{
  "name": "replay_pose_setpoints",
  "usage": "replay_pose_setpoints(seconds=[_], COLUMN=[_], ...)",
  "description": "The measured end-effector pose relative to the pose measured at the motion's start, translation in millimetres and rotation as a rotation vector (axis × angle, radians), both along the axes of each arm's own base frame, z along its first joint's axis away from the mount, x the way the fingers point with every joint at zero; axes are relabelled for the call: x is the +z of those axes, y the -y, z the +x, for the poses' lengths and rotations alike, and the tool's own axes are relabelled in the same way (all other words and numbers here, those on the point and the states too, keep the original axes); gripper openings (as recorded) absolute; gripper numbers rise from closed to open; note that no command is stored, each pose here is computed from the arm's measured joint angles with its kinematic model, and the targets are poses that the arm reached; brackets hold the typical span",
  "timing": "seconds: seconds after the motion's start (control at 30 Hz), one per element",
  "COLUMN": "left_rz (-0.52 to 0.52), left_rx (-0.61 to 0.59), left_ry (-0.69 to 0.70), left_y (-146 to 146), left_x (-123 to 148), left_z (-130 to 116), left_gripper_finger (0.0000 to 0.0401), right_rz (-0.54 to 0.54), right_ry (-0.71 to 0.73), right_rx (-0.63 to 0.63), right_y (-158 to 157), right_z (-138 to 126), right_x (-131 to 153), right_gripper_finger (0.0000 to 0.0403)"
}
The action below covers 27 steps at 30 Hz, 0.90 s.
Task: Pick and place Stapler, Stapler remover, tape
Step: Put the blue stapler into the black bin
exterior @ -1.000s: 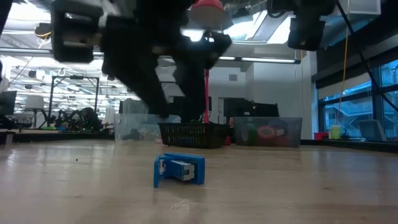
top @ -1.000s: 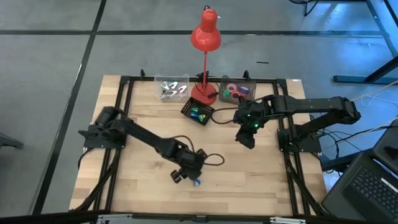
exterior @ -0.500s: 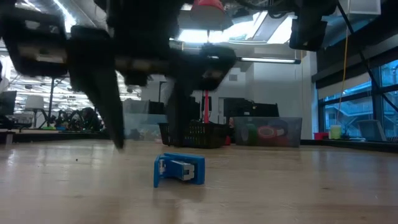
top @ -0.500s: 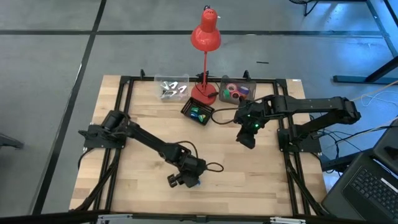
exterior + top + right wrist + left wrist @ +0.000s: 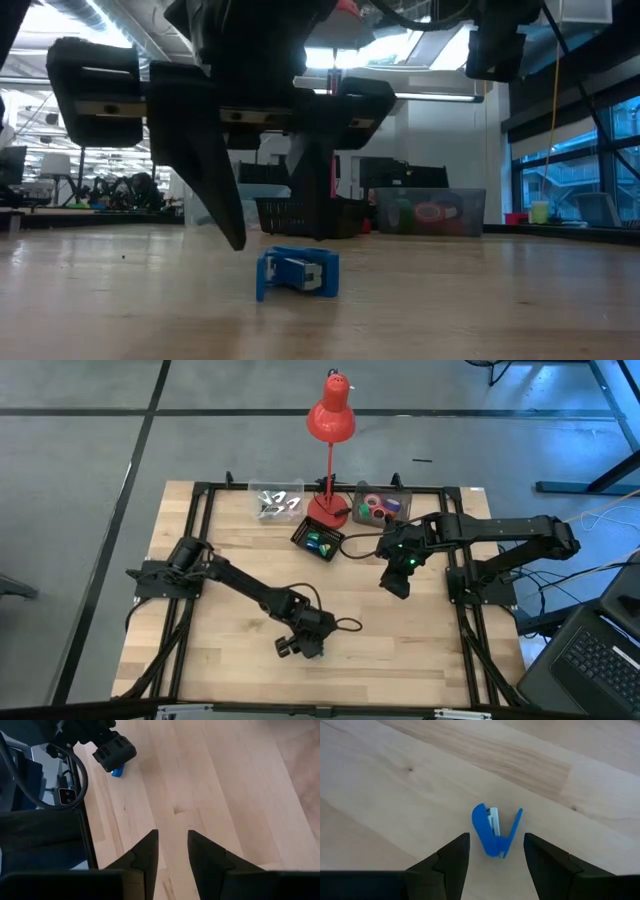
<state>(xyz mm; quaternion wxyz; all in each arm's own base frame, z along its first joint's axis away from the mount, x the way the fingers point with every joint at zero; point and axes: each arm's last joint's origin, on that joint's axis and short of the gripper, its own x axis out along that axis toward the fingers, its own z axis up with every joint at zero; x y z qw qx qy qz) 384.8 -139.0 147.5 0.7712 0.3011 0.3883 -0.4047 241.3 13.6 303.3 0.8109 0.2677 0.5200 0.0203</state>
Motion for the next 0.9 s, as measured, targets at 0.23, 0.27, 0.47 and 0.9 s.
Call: replay_pose_setpoints(seconds=[0.23,0.27,0.47,0.9], left_rz=[-0.029,-0.032,-0.066,-0.027], left_rx=[-0.007,-0.004,0.006,0.259], left_ry=[0.009,0.000,0.013,-0.062], left_y=[-0.8,-1.4,-5.6,-27.6], left_x=[-12.4,-14.9,-18.2,25.0], left_z=[6.7,7.1,12.1,0.3], left_gripper_finger=[0.0184,0.0184,0.0167,0.0043], right_rz=[-0.004,-0.004,-0.003,-0.007], right_ry=[0.006,0.005,0.004,-0.002], right_rx=[0.007,0.007,0.006,0.013], right_y=[0.0,0.0,0.0,0.0], right_z=[0.2,0.2,0.2,-0.5], right_x=[0.1,0.1,0.1,-0.3], right_gripper_finger=[0.0105,0.0105,0.0105,0.0105])
